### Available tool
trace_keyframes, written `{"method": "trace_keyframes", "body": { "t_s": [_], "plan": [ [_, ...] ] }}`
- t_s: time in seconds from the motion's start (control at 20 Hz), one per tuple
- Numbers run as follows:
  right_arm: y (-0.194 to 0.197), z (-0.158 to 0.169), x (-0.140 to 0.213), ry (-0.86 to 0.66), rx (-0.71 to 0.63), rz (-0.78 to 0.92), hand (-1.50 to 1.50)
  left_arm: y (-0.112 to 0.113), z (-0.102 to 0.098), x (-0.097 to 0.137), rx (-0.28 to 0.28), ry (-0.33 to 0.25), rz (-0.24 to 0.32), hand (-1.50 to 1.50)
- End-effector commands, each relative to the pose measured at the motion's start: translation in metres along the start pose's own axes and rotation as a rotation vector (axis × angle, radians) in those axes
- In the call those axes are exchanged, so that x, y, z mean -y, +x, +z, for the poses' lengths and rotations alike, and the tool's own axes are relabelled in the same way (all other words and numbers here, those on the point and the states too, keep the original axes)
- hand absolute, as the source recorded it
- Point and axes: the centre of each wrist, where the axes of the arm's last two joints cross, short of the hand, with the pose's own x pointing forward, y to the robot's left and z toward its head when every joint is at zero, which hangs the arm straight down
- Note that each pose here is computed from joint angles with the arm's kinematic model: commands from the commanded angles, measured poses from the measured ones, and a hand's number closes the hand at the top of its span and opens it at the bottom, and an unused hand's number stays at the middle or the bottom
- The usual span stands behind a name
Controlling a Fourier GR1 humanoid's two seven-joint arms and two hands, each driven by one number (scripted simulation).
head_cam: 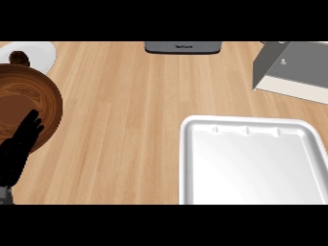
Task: Pick the pear from the tray and place it in the tiered shelf
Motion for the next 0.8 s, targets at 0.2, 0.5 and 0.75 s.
{"method": "trace_keyframes", "body": {
  "t_s": [0.2, 0.5, 0.75],
  "plan": [
    [0.009, 0.044, 0.113, -0.098, 0.029, -0.131, -1.5, 0.002, 0.005, 0.006, -0.008, 0.014, 0.02, 0.0],
    [-0.011, 0.102, 0.193, -0.154, -0.063, -0.07, -1.5, -0.002, 0.007, 0.004, -0.007, 0.023, 0.008, 0.0],
    [0.0, 0.153, 0.247, -0.115, -0.074, -0.037, -1.5, -0.002, 0.011, -0.017, 0.002, 0.038, 0.006, 0.0]
  ]
}}
